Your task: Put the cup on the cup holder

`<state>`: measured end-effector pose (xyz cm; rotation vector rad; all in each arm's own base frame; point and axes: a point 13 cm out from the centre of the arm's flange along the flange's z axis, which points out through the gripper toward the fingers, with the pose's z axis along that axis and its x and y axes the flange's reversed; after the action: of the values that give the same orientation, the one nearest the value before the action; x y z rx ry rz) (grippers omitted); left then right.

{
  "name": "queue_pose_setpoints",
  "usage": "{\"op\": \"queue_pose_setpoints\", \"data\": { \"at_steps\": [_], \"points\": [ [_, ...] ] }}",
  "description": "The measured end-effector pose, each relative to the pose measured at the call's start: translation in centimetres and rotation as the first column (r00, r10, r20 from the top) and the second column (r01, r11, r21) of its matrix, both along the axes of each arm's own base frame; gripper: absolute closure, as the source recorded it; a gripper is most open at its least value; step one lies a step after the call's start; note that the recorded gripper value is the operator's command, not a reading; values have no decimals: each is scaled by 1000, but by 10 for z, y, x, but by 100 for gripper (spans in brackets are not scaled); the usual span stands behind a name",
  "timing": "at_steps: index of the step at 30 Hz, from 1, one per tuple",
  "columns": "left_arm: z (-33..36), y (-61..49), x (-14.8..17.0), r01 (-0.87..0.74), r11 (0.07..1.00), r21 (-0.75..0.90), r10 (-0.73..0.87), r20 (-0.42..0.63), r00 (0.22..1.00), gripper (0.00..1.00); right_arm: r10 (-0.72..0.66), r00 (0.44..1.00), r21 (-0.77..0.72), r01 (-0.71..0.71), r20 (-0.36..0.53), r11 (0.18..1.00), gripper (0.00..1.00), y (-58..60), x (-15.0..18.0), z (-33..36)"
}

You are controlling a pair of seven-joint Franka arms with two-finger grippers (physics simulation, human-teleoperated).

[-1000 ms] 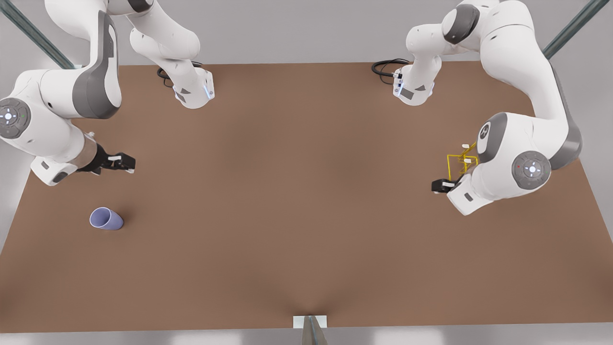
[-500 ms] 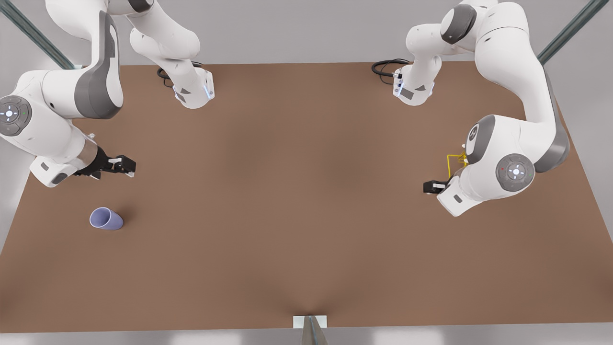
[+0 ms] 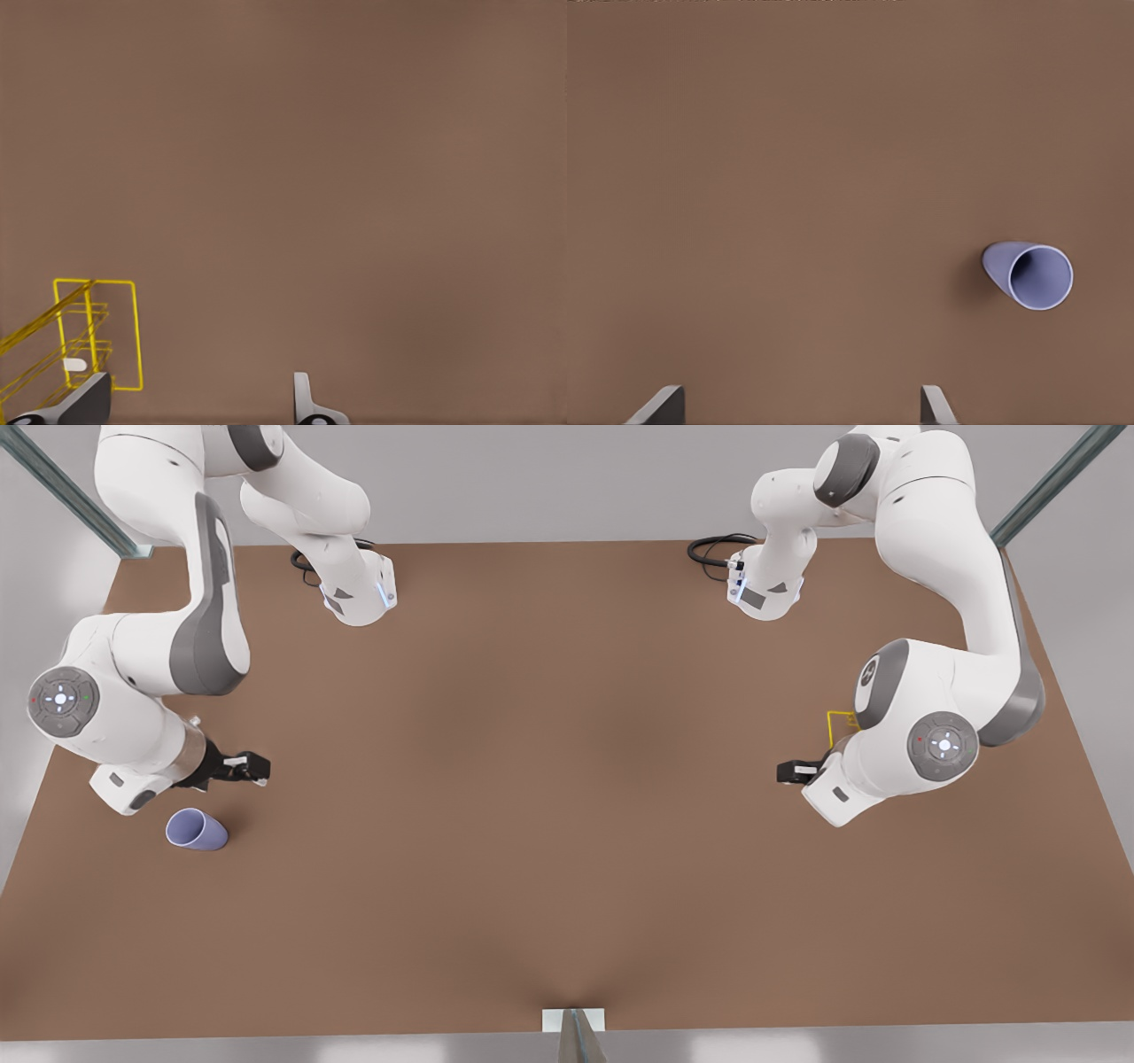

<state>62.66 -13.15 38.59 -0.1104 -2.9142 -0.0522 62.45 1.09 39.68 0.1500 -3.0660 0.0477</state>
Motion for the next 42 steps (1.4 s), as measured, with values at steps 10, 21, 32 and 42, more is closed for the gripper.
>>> {"op": "queue_pose_setpoints", "data": {
  "at_steps": [10, 21, 32, 42],
  "points": [
    [-2, -1, -4, -8, 1000, 7, 8, -14, 1000, 0, -5, 1000, 0, 5, 9, 1000, 0, -8, 14, -43],
    [-8, -3, -10, -8, 1000, 20, 9, -42, 999, 0, -89, 991, 5, 90, -98, 996, 0, -91, -19, -142],
    [-8, 1, -12, -22, 999, 25, 23, -49, 999, 0, -64, 998, -7, 64, -16, 998, 0, -129, 0, -180],
    [-2, 32, -15, -95, 995, -23, 93, -86, 992, 0, -61, 998, -19, 62, 23, 998, 0, -173, -1, -207]
  ]
}}
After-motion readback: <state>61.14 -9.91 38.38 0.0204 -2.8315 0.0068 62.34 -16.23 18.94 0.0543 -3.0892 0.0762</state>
